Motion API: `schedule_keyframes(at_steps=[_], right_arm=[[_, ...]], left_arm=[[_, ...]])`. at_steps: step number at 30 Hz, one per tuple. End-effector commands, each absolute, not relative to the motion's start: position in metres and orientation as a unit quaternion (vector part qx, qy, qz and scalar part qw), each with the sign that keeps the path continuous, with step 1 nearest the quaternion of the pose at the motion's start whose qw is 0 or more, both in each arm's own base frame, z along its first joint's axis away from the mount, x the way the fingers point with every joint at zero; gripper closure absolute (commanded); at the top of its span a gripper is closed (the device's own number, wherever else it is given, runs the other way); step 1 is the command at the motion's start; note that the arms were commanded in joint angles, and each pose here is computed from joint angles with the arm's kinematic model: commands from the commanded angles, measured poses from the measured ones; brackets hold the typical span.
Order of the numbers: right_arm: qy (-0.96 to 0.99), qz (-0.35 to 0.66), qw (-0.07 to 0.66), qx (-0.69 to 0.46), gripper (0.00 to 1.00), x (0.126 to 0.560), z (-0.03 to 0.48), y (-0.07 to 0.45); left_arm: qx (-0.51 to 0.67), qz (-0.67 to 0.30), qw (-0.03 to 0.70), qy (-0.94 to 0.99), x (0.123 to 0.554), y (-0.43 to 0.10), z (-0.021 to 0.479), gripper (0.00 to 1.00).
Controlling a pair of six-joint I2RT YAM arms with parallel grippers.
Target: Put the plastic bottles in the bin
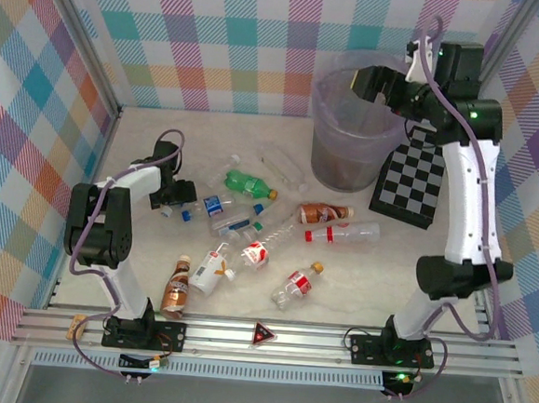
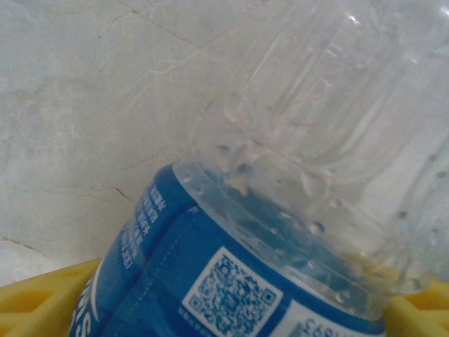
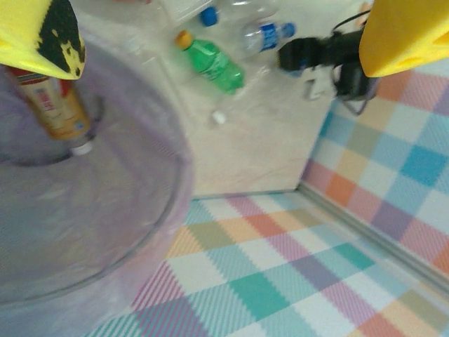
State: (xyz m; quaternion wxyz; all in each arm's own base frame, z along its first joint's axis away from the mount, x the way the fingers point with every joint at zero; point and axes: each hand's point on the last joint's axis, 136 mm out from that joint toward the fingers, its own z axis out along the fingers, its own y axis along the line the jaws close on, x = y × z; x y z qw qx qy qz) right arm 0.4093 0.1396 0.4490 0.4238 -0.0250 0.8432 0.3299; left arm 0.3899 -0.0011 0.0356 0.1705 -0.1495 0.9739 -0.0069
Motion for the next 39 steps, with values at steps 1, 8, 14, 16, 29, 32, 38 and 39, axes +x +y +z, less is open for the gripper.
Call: schedule_keyframes(at_steps=[1,8,14,16,29,32,38,39], right_arm=[[0.843,0.39,0.369,-0.027,0.01,0.403,0.427,0.161],[0.82,0.445,0.351,-0.075,0.05,0.365,0.424,0.193],[0.814,0.475,0.311,-0.124,0.06,0.343,0.415,0.245],[0.811,0.485,0.297,-0.136,0.09,0.339,0.41,0.263],[0.819,0.507,0.226,-0.147,0.08,0.359,0.364,0.321],[0.819,0.511,0.215,-0.144,0.05,0.362,0.358,0.326],[0.816,0.523,0.188,-0.155,0.04,0.356,0.346,0.342],[0.817,0.524,0.185,-0.154,0.04,0.357,0.343,0.344]], left_arm=[[-0.162,-0.012,0.179,0.97,0.391,0.003,0.039,0.27],[-0.155,-0.015,0.229,0.961,0.397,0.005,0.087,0.43],[-0.137,-0.077,0.283,0.946,0.392,-0.02,0.157,0.55],[-0.123,-0.122,0.309,0.935,0.387,-0.042,0.184,0.55],[0.04,-0.351,0.386,0.852,0.351,-0.213,0.286,0.64],[0.059,-0.362,0.375,0.851,0.351,-0.23,0.285,0.67],[0.062,-0.364,0.364,0.855,0.358,-0.243,0.278,0.67],[0.064,-0.365,0.365,0.854,0.358,-0.245,0.279,0.67]])
